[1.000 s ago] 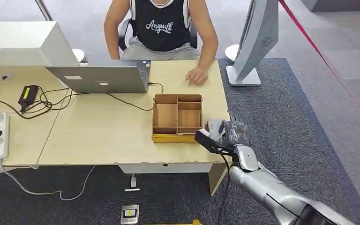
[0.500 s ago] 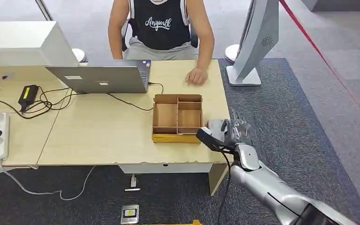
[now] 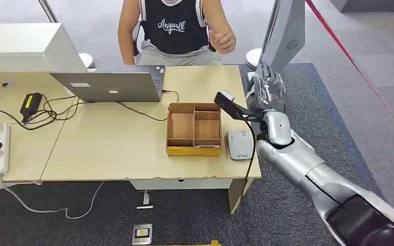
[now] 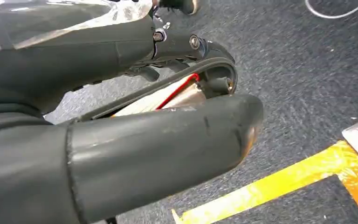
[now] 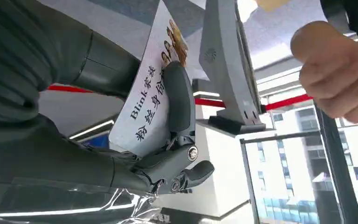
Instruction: Pass the card to the sensor for recognition and then transmit it.
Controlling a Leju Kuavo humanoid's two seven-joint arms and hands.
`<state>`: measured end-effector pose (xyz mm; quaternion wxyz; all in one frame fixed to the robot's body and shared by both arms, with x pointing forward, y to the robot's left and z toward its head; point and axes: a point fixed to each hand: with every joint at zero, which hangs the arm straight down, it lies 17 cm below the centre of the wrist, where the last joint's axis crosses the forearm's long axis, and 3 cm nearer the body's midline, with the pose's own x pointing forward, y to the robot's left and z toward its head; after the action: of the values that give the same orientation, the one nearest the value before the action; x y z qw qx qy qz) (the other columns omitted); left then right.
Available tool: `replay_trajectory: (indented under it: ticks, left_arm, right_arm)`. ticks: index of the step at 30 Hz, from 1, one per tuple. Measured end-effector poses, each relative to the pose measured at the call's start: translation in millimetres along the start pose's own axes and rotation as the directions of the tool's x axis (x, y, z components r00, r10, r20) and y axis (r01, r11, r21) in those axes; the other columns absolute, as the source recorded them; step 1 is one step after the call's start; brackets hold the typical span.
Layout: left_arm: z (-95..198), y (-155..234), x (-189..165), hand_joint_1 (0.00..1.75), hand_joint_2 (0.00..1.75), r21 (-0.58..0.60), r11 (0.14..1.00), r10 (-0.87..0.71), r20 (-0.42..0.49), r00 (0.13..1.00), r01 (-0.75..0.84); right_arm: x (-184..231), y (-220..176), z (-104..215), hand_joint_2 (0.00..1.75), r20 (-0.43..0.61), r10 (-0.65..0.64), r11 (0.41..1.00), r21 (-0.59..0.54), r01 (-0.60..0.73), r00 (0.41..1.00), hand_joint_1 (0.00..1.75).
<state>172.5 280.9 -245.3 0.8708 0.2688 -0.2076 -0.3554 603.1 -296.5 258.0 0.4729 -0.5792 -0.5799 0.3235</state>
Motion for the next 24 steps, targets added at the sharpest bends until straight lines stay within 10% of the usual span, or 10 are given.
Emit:
replay_trajectory:
  ticks: [24]
  left_arm:
    - [-3.3,7.0,12.2,0.0,0.0,0.011,1.0,-0.007,0.028,1.0,0.007]
  right_arm:
    - [147.4,3.0,-8.3,1.75,0.209,0.063,0.993,0.083,-0.082,0.976,1.75]
